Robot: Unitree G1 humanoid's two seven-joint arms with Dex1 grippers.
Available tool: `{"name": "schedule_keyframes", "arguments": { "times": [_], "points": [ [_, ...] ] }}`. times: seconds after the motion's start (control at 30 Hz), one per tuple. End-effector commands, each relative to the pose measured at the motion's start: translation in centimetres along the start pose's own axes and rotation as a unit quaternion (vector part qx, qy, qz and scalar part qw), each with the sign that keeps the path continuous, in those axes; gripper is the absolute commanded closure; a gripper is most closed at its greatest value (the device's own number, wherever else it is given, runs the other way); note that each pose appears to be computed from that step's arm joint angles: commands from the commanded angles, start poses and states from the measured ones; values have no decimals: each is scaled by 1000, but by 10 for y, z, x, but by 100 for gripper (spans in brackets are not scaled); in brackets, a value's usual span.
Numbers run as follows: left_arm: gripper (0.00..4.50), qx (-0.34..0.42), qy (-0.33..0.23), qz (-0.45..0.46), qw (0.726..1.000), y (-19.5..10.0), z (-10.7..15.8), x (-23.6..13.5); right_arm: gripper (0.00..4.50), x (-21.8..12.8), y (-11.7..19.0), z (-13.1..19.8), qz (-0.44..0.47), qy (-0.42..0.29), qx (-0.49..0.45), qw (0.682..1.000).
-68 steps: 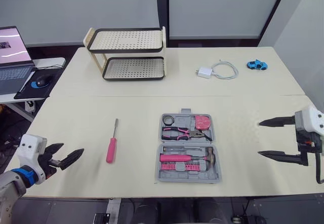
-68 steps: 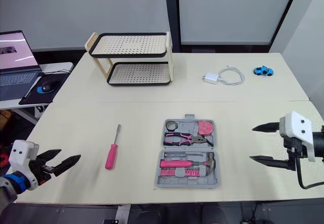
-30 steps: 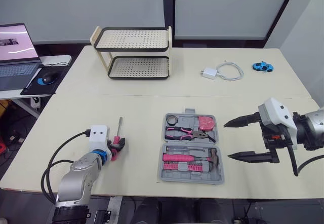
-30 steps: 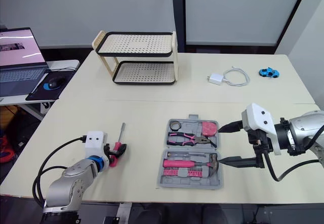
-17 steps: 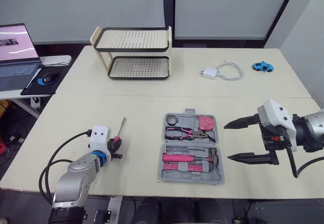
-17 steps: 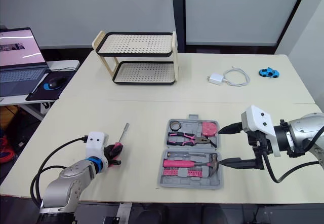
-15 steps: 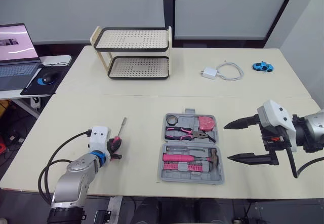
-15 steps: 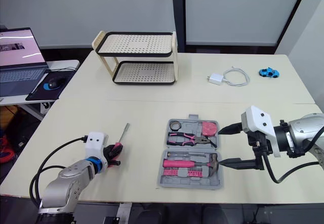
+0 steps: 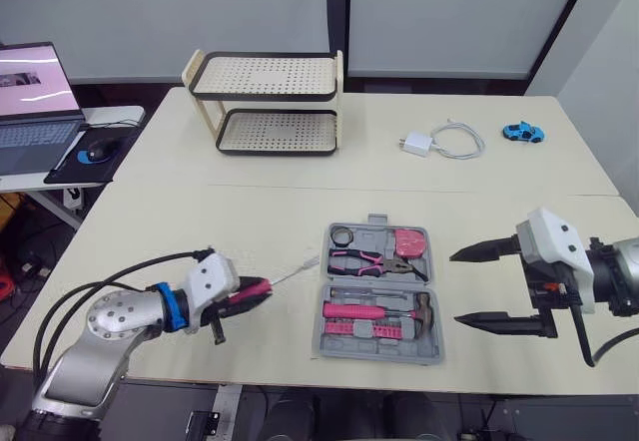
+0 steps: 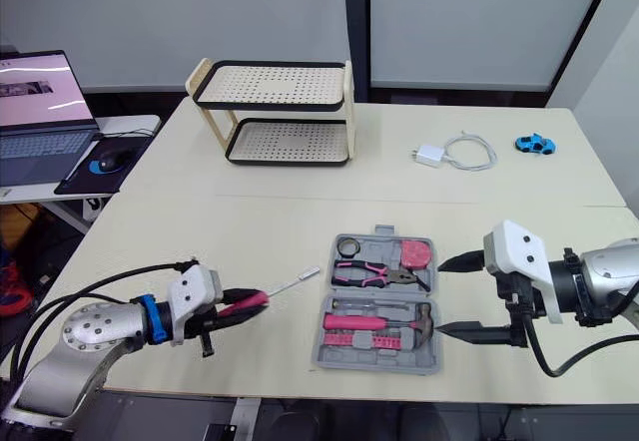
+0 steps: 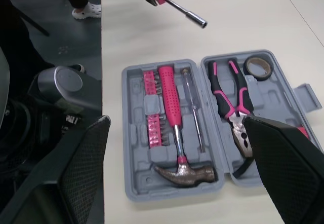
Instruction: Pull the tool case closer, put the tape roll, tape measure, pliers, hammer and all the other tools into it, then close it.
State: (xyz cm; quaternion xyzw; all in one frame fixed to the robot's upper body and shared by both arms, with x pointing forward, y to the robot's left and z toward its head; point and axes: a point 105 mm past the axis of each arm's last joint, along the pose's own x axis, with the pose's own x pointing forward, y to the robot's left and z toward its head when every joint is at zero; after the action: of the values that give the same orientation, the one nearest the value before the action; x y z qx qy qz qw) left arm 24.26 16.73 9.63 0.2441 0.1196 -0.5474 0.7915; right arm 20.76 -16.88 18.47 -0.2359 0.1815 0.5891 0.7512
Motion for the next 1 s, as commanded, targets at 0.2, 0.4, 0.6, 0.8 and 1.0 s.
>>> {"name": "schedule_keyframes", "arguments": {
  "times": [0.2, 0.4, 0.6, 0.8, 1.0],
  "points": [
    [373, 57, 10, -143, 988, -37, 30, 43, 0, -12, 18, -14, -9, 71, -30, 997],
    [373, 81, 14, -160, 984, -48, 45, 74, 0, -10, 25, -25, -5, 84, -40, 996],
    [373, 98, 46, -175, 979, -60, 41, 91, 0, -7, 27, -26, 1, 83, -39, 996],
    [373, 100, 63, -176, 977, -63, 40, 102, 0, -5, 27, -26, 2, 82, -38, 996],
    [373, 98, 83, -181, 975, -66, 35, 106, 0, -4, 29, -27, 6, 84, -36, 996]
  ]
}}
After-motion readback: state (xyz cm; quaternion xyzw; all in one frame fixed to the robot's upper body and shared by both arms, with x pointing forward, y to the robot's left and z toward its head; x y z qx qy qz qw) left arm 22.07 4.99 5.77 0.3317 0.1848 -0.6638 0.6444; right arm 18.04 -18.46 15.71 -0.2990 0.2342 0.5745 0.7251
